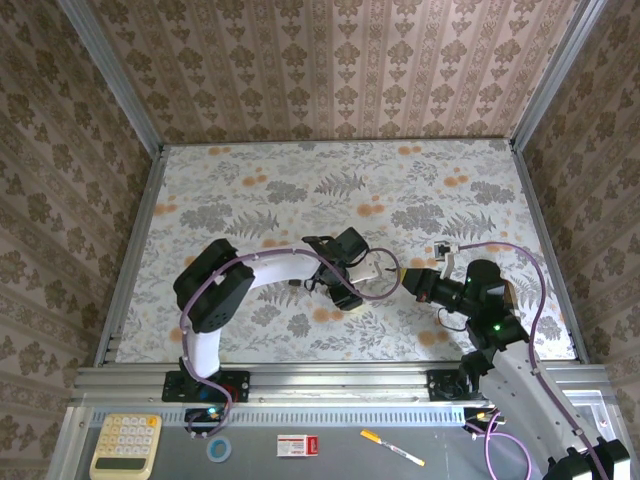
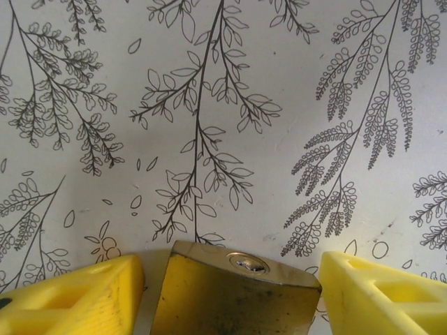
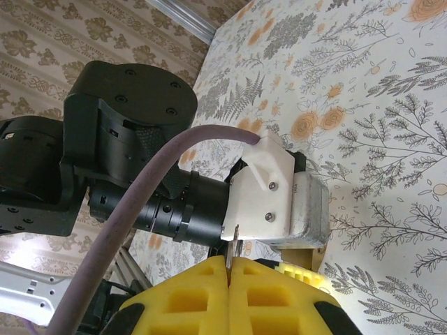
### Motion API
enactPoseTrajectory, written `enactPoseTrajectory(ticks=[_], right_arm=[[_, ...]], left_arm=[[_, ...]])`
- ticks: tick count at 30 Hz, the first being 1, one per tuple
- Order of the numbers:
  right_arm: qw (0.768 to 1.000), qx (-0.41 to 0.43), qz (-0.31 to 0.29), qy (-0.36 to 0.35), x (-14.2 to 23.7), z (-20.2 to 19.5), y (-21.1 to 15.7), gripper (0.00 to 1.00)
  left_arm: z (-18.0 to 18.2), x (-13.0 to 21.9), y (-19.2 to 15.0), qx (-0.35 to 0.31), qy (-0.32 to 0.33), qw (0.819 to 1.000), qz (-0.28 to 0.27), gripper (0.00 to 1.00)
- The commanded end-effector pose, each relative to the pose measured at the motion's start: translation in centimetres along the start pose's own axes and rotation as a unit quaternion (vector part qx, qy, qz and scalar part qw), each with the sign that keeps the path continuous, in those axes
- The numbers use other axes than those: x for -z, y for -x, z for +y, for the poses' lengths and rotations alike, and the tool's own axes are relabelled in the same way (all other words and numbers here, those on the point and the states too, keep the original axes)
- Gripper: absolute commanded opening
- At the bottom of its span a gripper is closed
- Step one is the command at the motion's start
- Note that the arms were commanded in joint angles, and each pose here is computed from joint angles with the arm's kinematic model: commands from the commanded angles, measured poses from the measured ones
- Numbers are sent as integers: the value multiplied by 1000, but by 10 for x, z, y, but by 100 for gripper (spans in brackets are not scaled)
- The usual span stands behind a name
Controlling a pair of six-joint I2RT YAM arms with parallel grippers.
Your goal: Unlock with the key
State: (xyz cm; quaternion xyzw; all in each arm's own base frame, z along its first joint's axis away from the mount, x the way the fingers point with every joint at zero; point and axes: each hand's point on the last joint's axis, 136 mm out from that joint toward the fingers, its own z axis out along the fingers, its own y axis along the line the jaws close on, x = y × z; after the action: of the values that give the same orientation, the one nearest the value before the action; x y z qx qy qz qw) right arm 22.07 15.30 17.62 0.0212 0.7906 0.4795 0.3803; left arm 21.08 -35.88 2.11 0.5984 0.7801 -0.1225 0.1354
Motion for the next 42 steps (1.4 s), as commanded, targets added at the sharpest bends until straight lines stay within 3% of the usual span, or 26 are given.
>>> enactPoseTrajectory(ticks=[1, 12, 21, 29, 39, 42], right_arm=[[1000, 1, 2, 1, 2, 0, -1, 0], [1000, 2, 1, 1, 4, 1, -3, 0], [1000, 2, 1, 1, 5, 1, -3, 0], [1000, 3, 3, 2, 5, 1, -5, 0], [1000, 2, -2, 4, 8, 3, -5, 0], [1000, 3, -3, 6, 10, 5, -4, 0]], left_arm=[[3, 8, -10, 11, 14, 1000, 8, 69], [8, 13, -25, -17, 1, 1000, 3, 71], [1, 9, -16, -66, -31, 997, -19, 69], [-1, -2, -21, -85, -27, 996, -6, 65], [-5, -25, -24, -101, 6, 995, 7, 43], [-6, -25, -24, -97, 7, 995, -4, 40]])
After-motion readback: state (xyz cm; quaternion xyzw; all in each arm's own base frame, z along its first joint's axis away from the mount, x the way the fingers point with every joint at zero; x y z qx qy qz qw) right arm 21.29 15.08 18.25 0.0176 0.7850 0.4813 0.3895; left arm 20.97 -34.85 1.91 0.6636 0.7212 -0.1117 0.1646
